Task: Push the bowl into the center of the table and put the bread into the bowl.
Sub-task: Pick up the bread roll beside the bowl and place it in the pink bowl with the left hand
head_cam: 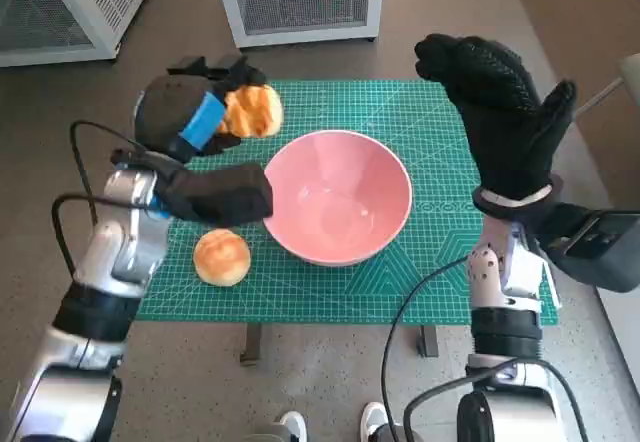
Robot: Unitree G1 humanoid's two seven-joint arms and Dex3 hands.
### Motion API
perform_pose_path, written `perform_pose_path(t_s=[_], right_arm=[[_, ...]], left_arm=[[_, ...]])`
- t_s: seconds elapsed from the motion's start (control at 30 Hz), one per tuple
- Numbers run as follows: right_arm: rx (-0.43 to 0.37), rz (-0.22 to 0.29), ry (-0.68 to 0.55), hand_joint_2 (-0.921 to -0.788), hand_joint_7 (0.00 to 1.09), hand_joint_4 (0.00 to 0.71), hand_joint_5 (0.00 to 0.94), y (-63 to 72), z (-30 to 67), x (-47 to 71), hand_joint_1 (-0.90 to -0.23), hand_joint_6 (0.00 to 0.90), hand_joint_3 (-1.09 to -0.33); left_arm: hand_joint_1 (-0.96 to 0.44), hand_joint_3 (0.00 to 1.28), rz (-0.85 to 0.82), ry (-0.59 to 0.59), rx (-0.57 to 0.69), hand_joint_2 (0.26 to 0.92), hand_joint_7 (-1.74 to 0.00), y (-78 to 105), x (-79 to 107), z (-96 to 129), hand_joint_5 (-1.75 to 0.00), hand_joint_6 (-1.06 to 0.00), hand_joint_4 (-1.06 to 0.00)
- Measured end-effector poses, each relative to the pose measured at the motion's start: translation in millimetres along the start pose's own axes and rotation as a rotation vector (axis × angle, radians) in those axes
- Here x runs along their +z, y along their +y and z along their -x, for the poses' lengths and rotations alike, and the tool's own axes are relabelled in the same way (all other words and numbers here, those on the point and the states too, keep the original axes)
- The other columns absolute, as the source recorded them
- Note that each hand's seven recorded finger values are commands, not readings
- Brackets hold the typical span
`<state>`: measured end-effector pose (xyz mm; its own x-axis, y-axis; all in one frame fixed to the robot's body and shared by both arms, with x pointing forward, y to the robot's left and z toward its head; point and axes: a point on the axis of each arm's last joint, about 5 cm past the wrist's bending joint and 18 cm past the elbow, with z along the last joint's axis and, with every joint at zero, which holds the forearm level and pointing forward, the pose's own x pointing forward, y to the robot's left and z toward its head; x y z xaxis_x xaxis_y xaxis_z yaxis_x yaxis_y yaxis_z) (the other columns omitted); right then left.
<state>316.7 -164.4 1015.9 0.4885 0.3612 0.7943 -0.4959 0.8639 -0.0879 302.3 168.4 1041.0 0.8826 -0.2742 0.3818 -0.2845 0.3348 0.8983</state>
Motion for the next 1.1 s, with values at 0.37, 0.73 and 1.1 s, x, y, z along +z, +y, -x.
perform_pose_path(t_s=[0.37, 0.73, 1.1], right_arm=[[0.000, -0.025, -0.002, -0.921, 0.63, 0.257, 0.005, -0.1, 2.5, -1.2, -0.604, 0.000, -0.625], [-0.003, -0.026, 0.005, -0.921, 0.64, 0.258, 0.004, -0.5, 5.1, -1.5, -0.608, 0.001, -0.623], [-0.003, -0.030, 0.006, -0.921, 0.63, 0.260, 0.004, -0.7, 5.8, -1.3, -0.614, 0.003, -0.593]], left_arm=[[0.00, 0.03, 0.039, -0.224, -0.050, 0.914, -1.08, -6.0, 28.1, 11, -1.13, -0.68, -0.75], [-0.18, 0.03, 0.246, -0.164, -0.379, 0.878, -0.17, -22.3, 30.9, 13, -0.06, -0.22, -0.13], [-0.31, 0.01, 0.258, -0.171, -0.444, 0.877, -0.08, -19.8, 27.5, 14, 0.00, -0.17, -0.06]])
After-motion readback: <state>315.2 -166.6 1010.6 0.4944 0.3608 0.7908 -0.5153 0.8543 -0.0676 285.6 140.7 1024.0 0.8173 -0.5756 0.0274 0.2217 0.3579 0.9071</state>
